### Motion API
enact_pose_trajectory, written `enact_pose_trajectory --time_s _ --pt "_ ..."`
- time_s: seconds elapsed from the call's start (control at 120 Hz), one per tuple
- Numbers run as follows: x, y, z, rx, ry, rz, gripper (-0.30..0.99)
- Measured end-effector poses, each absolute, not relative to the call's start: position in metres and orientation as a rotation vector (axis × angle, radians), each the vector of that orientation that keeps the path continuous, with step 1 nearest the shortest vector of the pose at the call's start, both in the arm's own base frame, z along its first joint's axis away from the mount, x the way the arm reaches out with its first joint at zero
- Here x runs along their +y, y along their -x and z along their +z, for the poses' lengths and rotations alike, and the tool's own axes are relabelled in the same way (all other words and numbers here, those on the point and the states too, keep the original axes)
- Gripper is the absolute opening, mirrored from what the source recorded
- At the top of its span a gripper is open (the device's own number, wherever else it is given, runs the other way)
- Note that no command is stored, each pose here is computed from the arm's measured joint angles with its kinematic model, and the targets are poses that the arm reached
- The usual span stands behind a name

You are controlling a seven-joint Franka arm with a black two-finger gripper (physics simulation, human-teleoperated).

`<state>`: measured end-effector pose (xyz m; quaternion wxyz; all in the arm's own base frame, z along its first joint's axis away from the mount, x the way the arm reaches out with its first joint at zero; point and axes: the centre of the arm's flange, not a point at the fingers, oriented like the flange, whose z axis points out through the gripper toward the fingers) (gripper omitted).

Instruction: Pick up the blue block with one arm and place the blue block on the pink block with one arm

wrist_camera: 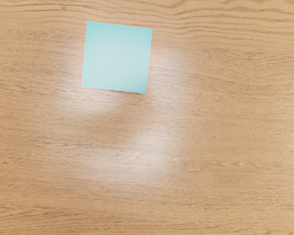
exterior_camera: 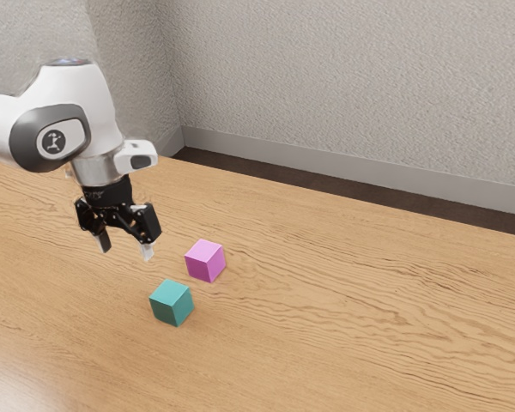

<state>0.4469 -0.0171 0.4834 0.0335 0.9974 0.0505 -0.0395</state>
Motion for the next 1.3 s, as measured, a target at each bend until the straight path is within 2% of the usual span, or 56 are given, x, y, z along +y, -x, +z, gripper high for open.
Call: enact_pose_trajectory --time_s 0.242,0.433,0.783,1.3 --pt "-0.016 -0.472 0.430 0.290 -3.085 -0.046 0.69" --pt "-0.007 -0.474 0.362 0.415 -3.094 -0.156 0.69" --pt "-0.014 -0.491 0.314 0.404 -3.108 -0.109 0.69" --pt "-0.015 -0.506 0.302 0.132 -3.142 0.012 0.69"
